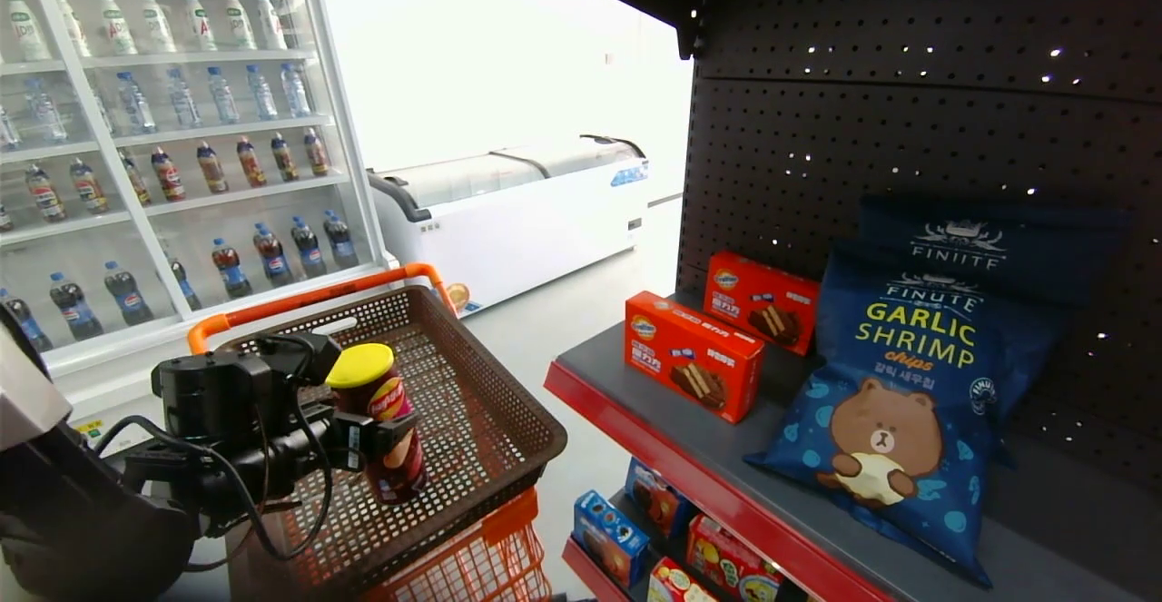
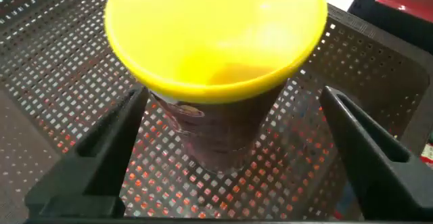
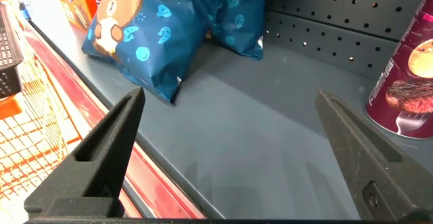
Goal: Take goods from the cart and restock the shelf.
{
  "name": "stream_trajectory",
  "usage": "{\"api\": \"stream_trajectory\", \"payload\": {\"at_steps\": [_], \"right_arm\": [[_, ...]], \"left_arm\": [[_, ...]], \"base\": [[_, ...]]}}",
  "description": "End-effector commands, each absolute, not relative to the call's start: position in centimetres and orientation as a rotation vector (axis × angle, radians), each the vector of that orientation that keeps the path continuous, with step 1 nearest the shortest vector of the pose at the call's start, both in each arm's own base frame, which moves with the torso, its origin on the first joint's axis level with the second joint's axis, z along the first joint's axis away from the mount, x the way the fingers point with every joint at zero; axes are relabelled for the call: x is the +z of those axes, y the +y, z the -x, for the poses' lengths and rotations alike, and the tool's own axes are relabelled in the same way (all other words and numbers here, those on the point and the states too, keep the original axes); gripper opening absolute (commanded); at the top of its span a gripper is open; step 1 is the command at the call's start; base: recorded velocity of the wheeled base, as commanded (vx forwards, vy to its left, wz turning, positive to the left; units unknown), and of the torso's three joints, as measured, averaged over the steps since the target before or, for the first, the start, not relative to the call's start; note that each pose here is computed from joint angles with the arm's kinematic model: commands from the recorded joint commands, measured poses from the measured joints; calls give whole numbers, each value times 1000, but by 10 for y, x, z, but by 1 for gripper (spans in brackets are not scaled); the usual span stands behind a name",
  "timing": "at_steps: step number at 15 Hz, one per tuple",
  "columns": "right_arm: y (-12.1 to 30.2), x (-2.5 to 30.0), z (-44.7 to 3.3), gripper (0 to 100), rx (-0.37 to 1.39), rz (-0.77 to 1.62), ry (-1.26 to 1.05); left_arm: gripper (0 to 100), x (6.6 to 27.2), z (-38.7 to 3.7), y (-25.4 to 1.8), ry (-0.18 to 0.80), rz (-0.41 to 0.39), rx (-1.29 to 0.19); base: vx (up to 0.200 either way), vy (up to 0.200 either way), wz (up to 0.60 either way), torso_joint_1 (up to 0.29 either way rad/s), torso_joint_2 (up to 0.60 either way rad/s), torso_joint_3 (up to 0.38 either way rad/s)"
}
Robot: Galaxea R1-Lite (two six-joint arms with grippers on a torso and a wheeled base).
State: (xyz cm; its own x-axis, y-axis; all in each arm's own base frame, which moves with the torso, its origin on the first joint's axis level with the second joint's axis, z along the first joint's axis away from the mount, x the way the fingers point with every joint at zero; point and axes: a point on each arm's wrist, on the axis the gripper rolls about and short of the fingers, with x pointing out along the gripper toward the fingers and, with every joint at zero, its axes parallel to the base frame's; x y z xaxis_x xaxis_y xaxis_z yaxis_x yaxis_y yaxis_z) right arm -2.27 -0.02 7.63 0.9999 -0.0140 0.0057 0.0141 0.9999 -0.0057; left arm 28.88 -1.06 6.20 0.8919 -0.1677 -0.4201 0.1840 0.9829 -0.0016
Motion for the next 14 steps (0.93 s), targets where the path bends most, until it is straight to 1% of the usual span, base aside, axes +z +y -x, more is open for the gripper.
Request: {"api": "stream_trajectory", "payload": {"at_steps": [1, 7, 14], "right_arm": [[0, 76, 23, 100, -15, 6, -5], [0, 76, 23, 100, -15, 6, -5], [0, 76, 23, 100, -15, 6, -5]], "left_arm": [[100, 43, -289, -17, 468, -41, -205], [100, 33, -295, -17, 416, -53, -178], [100, 19, -298, -15, 420, -59, -149]], "base": [[0, 0, 0, 0, 0, 0], [0, 0, 0, 0, 0, 0], [0, 0, 0, 0, 0, 0]]}}
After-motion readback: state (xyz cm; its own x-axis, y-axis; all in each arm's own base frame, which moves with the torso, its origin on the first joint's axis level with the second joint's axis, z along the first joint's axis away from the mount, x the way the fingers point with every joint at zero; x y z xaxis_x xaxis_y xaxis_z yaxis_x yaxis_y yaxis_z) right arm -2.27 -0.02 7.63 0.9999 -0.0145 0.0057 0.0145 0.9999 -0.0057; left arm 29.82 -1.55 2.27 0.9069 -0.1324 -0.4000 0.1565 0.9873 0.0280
